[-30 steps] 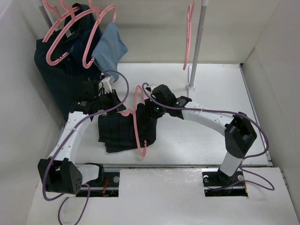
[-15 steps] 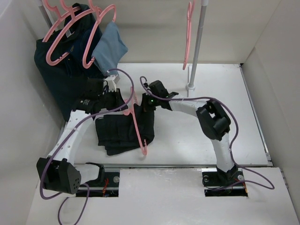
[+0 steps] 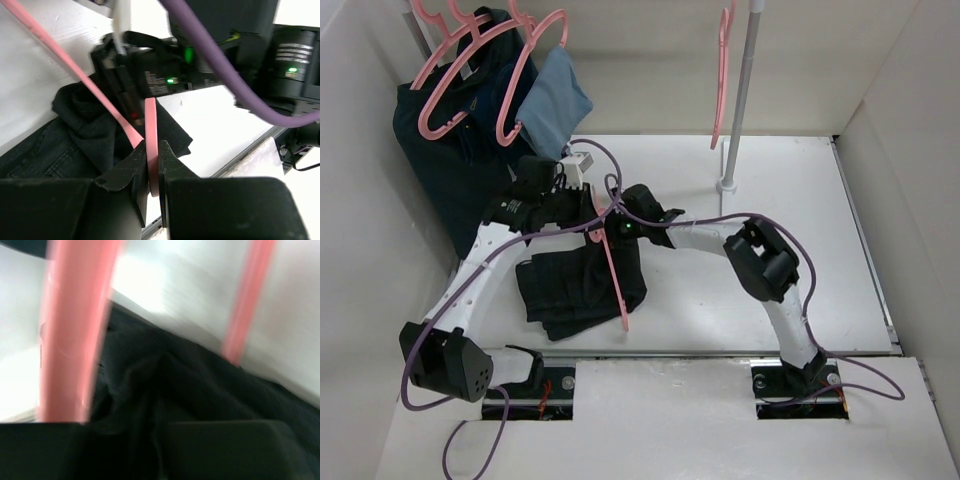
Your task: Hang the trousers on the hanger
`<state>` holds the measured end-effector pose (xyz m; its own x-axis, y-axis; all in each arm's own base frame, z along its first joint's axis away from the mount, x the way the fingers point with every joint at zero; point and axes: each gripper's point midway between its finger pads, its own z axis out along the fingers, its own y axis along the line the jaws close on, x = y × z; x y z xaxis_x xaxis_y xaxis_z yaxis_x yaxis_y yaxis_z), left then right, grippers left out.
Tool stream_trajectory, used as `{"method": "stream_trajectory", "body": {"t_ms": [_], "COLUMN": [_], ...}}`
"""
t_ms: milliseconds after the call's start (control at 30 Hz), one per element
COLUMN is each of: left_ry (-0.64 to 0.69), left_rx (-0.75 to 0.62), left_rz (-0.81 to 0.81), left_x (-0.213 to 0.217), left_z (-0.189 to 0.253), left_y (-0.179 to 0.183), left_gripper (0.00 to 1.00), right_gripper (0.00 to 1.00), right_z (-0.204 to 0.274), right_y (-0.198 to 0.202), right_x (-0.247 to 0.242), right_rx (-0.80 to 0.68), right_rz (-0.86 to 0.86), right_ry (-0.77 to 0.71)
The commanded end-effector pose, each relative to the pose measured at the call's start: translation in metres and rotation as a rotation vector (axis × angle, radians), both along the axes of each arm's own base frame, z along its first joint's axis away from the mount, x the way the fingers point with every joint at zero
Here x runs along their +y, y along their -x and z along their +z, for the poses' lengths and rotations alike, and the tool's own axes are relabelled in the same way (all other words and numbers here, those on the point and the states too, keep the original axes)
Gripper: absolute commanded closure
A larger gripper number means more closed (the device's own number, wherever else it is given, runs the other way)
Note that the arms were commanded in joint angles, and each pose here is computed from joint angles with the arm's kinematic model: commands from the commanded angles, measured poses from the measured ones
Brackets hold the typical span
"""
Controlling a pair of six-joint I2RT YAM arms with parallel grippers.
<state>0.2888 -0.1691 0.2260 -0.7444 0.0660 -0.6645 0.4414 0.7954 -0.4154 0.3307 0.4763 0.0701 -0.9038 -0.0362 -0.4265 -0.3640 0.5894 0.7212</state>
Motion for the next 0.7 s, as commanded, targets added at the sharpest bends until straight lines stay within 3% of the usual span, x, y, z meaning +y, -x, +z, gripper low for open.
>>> {"method": "stream_trajectory", "body": {"t_ms": [0, 33, 133, 367, 467, 667], "left_ry": [0.072, 0.062, 0.034, 0.027, 0.021, 0.024], "left_rx": [-0.140, -0.143, -0.169, -0.161, -0.162, -0.150], "left_rz": [-0.090, -0.078, -0.038, -0.027, -0.020, -0.027], "left_x": [-0.020, -0.018, -0.011, -0.012, -0.011, -0.013], "left_z": [0.038, 0.038, 0.041, 0.038, 0.038, 0.035], "left_y": [-0.010, -0.012, -0.015, -0.017, -0.020, -0.021], "left_gripper": [1.00, 1.00, 1.00, 1.00, 1.00, 1.00], "right_gripper": [0.77, 0.59, 0.40, 0.35, 0.35, 0.39], "right_z": [0.024, 0.026, 0.040, 0.041, 0.059, 0.084], "right_y": [0.013, 0.010, 0.010, 0.039, 0.048, 0.080], "right_x": [-0.024, -0.037, -0.077, -0.123, -0.119, -0.068], "right_rx": [-0.026, -0.069, -0.160, -0.183, -0.194, -0.179], "right_rz": [-0.001, 0.003, -0.007, 0.023, 0.009, 0.139], "right_ry": [0.053, 0.094, 0.241, 0.364, 0.304, 0.132]}}
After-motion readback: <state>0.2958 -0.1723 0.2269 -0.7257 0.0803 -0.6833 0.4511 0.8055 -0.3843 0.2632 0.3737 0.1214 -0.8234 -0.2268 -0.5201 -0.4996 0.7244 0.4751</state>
